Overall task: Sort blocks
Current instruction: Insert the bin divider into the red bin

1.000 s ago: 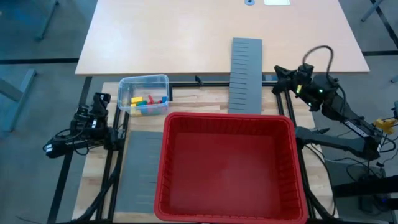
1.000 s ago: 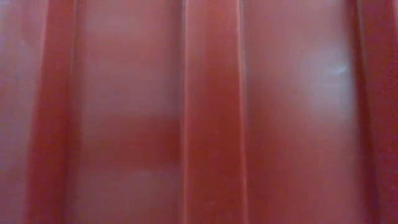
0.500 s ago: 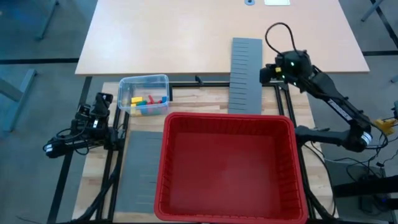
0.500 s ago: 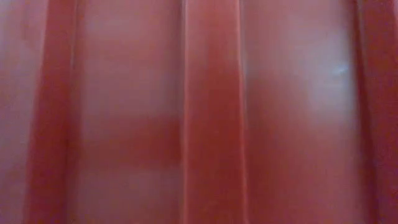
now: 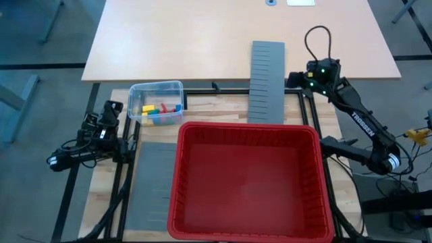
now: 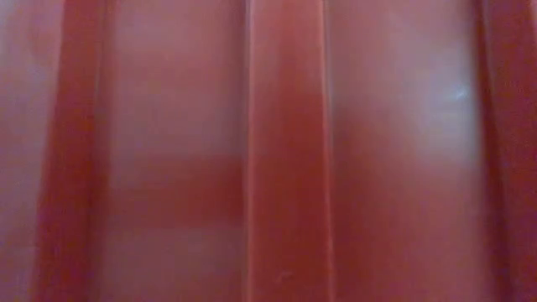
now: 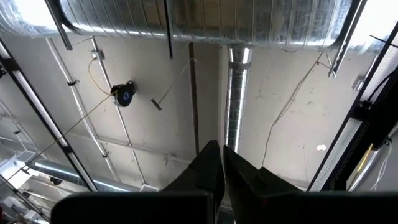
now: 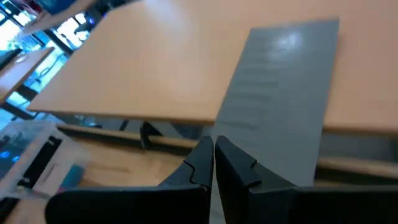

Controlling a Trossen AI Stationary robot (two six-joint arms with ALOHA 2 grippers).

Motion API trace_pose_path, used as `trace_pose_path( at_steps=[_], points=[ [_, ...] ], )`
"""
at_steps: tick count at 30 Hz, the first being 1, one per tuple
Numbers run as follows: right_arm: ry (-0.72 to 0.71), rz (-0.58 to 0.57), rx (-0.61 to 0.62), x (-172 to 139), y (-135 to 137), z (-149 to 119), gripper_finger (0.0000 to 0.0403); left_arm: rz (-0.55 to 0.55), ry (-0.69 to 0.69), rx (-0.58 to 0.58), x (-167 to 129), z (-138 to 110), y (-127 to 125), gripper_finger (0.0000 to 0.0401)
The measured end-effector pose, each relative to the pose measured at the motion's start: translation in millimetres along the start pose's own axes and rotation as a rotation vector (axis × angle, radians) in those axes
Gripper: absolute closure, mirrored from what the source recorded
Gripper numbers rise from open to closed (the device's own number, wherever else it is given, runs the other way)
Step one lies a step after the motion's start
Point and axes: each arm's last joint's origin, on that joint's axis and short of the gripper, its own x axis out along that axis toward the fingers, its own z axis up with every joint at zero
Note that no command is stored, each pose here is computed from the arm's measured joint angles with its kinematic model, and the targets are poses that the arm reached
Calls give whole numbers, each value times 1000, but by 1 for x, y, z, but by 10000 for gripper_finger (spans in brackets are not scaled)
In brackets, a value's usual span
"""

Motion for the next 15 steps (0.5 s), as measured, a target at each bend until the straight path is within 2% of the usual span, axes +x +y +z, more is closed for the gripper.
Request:
trace_pose_path(
  at_steps=[10,15],
  points=[
    [21,46,2,-7,2,-2,400,0,-2,-7,0,0,0,401],
    [58,38,55,-11,1,-7,356,0,-1,-7,0,0,0,399]
  ],
)
